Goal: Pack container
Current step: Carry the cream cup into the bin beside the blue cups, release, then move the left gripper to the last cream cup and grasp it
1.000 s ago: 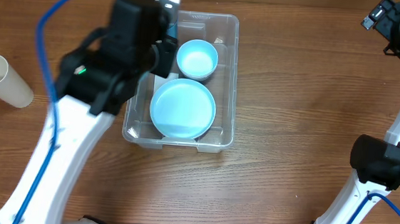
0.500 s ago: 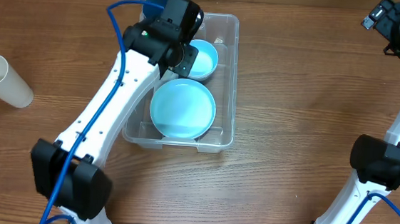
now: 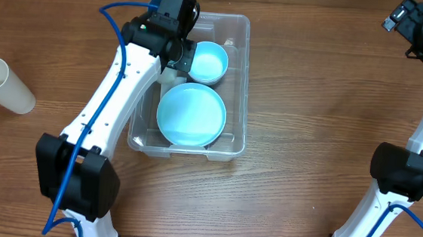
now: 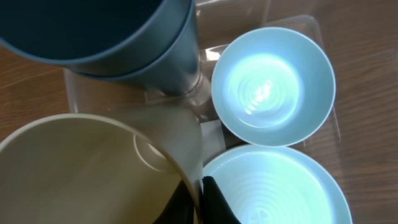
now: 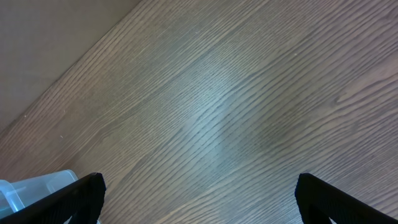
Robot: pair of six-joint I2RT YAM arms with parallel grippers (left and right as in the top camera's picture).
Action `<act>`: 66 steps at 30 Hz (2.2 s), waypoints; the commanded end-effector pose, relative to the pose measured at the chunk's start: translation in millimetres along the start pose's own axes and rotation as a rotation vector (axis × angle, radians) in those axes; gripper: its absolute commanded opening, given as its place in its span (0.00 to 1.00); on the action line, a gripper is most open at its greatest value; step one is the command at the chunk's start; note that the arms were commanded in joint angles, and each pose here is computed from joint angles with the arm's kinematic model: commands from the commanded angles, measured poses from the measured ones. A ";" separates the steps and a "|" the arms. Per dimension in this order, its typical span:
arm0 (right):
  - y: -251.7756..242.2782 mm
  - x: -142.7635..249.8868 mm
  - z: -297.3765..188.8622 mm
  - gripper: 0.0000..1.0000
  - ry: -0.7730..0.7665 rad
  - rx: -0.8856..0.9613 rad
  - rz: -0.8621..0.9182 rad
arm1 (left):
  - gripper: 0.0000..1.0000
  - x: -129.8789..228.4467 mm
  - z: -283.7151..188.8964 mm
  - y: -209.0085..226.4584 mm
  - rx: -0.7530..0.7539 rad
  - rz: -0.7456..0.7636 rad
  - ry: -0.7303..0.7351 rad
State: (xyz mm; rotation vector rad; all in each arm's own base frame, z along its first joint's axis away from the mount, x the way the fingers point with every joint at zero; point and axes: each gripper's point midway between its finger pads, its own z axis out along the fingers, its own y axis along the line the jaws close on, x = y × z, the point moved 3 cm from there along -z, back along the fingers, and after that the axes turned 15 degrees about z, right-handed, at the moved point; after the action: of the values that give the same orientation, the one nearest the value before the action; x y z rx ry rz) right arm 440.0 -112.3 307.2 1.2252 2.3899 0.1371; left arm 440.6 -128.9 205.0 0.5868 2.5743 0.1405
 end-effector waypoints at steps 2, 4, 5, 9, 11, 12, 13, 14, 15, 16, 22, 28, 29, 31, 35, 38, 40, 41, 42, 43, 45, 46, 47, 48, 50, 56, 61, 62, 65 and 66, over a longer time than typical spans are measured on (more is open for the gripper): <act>-0.8 -2.8 -0.2 1.00 -0.008 -0.002 0.009 | 0.20 8.7 27.7 7.4 -0.032 -0.030 0.064; -0.8 -2.8 -0.2 1.00 -0.008 -0.002 0.009 | 0.26 7.8 28.3 7.7 -0.033 -0.031 0.060; -0.8 -2.8 -0.2 1.00 -0.008 -0.002 0.009 | 0.27 6.3 27.6 8.4 -0.037 -0.031 0.053; -0.8 -2.8 -0.2 1.00 -0.008 -0.002 0.009 | 0.32 -2.0 18.7 11.0 -0.042 -0.035 0.015; -0.8 -2.8 -0.2 1.00 -0.008 -0.002 0.009 | 0.28 -7.7 7.6 12.4 -0.042 -0.037 -0.008; -0.8 -2.8 -0.2 1.00 -0.008 -0.002 0.009 | 0.27 -9.8 2.8 12.6 -0.042 -0.038 -0.018; -0.8 -2.8 -0.2 1.00 -0.008 -0.002 0.009 | 0.27 -13.6 -5.3 12.3 -0.042 -0.036 -0.036; -0.8 -2.8 -0.2 1.00 -0.008 -0.002 0.009 | 0.27 -18.3 -16.4 12.5 -0.044 -0.037 -0.062; -0.8 -2.8 -0.2 1.00 -0.008 -0.002 0.009 | 0.29 -22.8 -28.3 13.5 -0.047 -0.037 -0.092; -0.8 -2.8 -0.2 1.00 -0.008 -0.002 0.009 | 0.31 -25.7 -37.2 13.3 -0.049 -0.027 -0.113; -0.8 -2.8 -0.2 1.00 -0.008 -0.002 0.009 | 0.43 -28.2 -79.5 9.9 -0.048 -0.013 -0.186; -0.8 -2.8 -0.2 1.00 -0.008 -0.002 0.009 | 0.43 -15.4 -128.4 13.6 -0.050 -0.017 -0.232; -0.8 -2.8 -0.2 1.00 -0.008 -0.002 0.009 | 0.45 -13.3 -136.2 14.9 -0.052 -0.019 -0.242; -0.8 -2.8 -0.2 1.00 -0.008 -0.002 0.009 | 0.48 -9.3 -149.6 16.6 -0.055 -0.022 -0.259; -0.8 -2.8 -0.2 1.00 -0.008 -0.002 0.009 | 0.68 2.1 -170.2 40.3 -0.119 -0.067 -0.276; -0.8 -2.8 -0.2 1.00 -0.008 -0.002 0.009 | 0.77 17.8 -168.5 72.5 -0.184 -0.136 -0.228; -0.8 -2.8 -0.2 1.00 -0.008 -0.002 0.009 | 0.79 32.0 -161.8 95.3 -0.215 -0.194 -0.174; -0.8 -2.8 -0.2 1.00 -0.008 -0.002 0.009 | 0.80 38.8 -159.1 106.1 -0.228 -0.232 -0.152; -0.8 -2.8 -0.2 1.00 -0.008 -0.002 0.009 | 0.80 46.6 -155.2 120.9 -0.248 -0.278 -0.129; -0.8 -2.8 -0.2 1.00 -0.008 -0.002 0.009 | 0.81 51.2 -153.1 130.3 -0.260 -0.313 -0.118; -0.8 -2.8 -0.2 1.00 -0.008 -0.002 0.009 | 0.81 61.6 -147.3 153.1 -0.282 -0.376 -0.098; -0.8 -2.8 -0.2 1.00 -0.008 -0.002 0.009 | 0.81 64.8 -142.9 162.0 -0.285 -0.398 -0.091; -0.8 -2.8 -0.2 1.00 -0.008 -0.002 0.009 | 0.82 66.9 -138.3 169.8 -0.289 -0.416 -0.086; -0.8 -2.8 -0.2 1.00 -0.008 -0.002 0.009 | 0.82 68.5 -133.2 175.4 -0.294 -0.428 -0.077; -0.8 -2.8 -0.2 1.00 -0.008 -0.002 0.009 | 0.82 72.5 -116.2 186.0 -0.299 -0.442 -0.041; -0.8 -2.8 -0.2 1.00 -0.008 -0.002 0.009 | 0.77 102.6 -53.4 197.6 -0.247 -0.550 0.152; -0.8 -2.8 -0.2 1.00 -0.008 -0.002 0.009 | 0.79 127.7 -59.4 223.0 -0.274 -0.654 0.177; -0.8 -2.8 -0.2 1.00 -0.008 -0.002 0.009 | 0.79 132.7 -62.8 228.9 -0.285 -0.678 0.175; -0.8 -2.8 -0.2 1.00 -0.008 -0.002 0.009 | 0.84 148.0 -68.4 246.0 -0.314 -0.750 0.176; -0.8 -2.8 -0.2 1.00 -0.008 -0.002 0.009 | 0.85 152.6 -69.7 251.0 -0.323 -0.770 0.177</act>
State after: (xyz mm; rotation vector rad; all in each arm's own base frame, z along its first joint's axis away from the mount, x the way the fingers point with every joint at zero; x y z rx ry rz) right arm 440.0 -112.2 307.2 1.2247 2.3902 0.1375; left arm 390.2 146.5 232.4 -0.4366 2.7395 0.3447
